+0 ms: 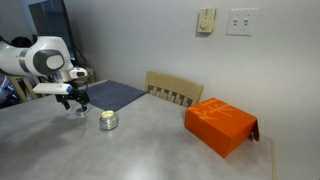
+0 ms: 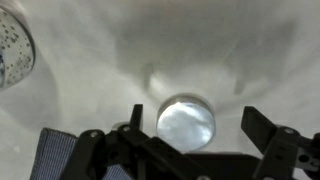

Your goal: Take the silver lid from the table and place it on the silver bottle

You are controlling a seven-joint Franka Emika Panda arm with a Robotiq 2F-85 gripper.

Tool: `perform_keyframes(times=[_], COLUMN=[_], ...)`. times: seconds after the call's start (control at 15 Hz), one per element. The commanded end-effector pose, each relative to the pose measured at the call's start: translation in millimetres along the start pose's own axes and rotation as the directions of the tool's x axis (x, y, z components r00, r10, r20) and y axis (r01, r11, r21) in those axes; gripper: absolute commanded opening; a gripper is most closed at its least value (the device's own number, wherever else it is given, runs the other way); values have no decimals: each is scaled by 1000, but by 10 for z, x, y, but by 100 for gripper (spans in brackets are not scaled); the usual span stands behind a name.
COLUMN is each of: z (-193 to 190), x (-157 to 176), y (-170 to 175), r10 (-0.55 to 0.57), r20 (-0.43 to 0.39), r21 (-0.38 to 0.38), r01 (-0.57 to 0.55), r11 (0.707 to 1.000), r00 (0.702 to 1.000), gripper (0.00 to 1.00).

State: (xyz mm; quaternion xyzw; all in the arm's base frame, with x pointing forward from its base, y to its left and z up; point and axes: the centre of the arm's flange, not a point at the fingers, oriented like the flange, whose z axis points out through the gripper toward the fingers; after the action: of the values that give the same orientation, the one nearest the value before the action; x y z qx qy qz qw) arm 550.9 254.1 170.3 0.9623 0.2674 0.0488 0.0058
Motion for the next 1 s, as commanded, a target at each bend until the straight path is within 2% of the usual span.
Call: perform_keyframes(times=[0.0, 0.13, 0.4, 0.67, 0.93], z=[247, 290, 208, 263, 374], x=[-15, -29, 15, 97, 168], y=[25, -41, -111, 29, 175], r10=[-47, -77, -126, -164, -210], r20=[79, 104, 85, 79, 94], r21=[30, 50, 35, 24, 80], r01=[44, 72, 123, 163, 203], r11=[999, 996, 992, 986, 976], r00=[996, 992, 988, 983, 973], gripper=[100, 100, 100, 100, 100])
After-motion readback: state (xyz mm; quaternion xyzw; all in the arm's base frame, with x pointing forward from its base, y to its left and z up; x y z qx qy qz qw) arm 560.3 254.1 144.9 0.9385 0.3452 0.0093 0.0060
